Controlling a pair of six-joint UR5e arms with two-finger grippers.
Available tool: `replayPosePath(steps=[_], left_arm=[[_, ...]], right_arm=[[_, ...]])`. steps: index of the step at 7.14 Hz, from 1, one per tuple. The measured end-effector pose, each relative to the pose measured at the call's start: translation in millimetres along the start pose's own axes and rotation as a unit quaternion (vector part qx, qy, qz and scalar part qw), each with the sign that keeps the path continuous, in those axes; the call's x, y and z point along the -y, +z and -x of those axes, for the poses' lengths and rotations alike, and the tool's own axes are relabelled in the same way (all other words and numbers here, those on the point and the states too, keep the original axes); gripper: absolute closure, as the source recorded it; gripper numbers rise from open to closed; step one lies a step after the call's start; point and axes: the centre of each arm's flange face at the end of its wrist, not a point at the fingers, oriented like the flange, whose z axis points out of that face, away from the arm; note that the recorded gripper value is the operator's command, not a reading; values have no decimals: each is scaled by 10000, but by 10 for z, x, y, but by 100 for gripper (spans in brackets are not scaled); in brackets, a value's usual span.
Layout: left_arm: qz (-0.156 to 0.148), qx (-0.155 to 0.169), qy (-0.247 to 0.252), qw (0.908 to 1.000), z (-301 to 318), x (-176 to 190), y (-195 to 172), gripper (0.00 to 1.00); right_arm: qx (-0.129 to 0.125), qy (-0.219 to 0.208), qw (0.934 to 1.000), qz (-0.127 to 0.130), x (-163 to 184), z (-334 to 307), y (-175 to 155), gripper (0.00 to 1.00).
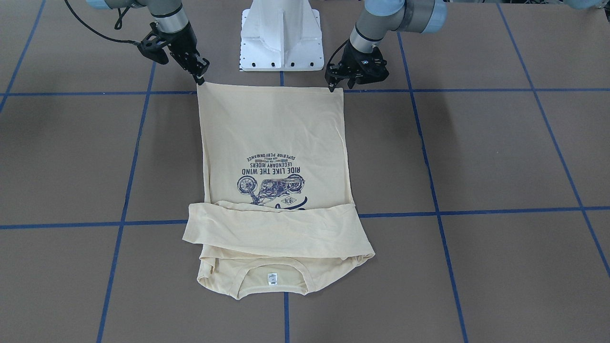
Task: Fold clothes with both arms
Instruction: 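Grasp the hem corner nearest the left gripper with the left gripper, then lift the hem with both grippers and carry it toward the collar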
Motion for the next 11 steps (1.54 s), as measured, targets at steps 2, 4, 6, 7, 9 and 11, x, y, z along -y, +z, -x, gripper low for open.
replayPosePath(steps=[2, 4, 6, 7, 9, 11], left_arm=[[5, 17, -37, 10000, 10, -5, 14, 47], [2, 38, -69, 10000, 28, 0, 26, 47], [-2, 57, -79, 10000, 43, 4, 37, 48], [-4, 67, -84, 9999, 46, 6, 45, 48], [-3, 88, -86, 9999, 53, 10, 63, 51], [-3, 100, -87, 9999, 58, 13, 76, 91]], right_arm=[[3, 0, 10000, 2, -1, 2, -2, 100], [3, 0, 10000, 2, -1, 2, -2, 100], [4, 2, 10000, 0, 1, 2, -3, 100], [4, 2, 10000, 1, 1, 3, -3, 100], [3, 0, 10000, 2, -1, 2, -3, 100], [4, 2, 10000, 0, 1, 3, -3, 100]])
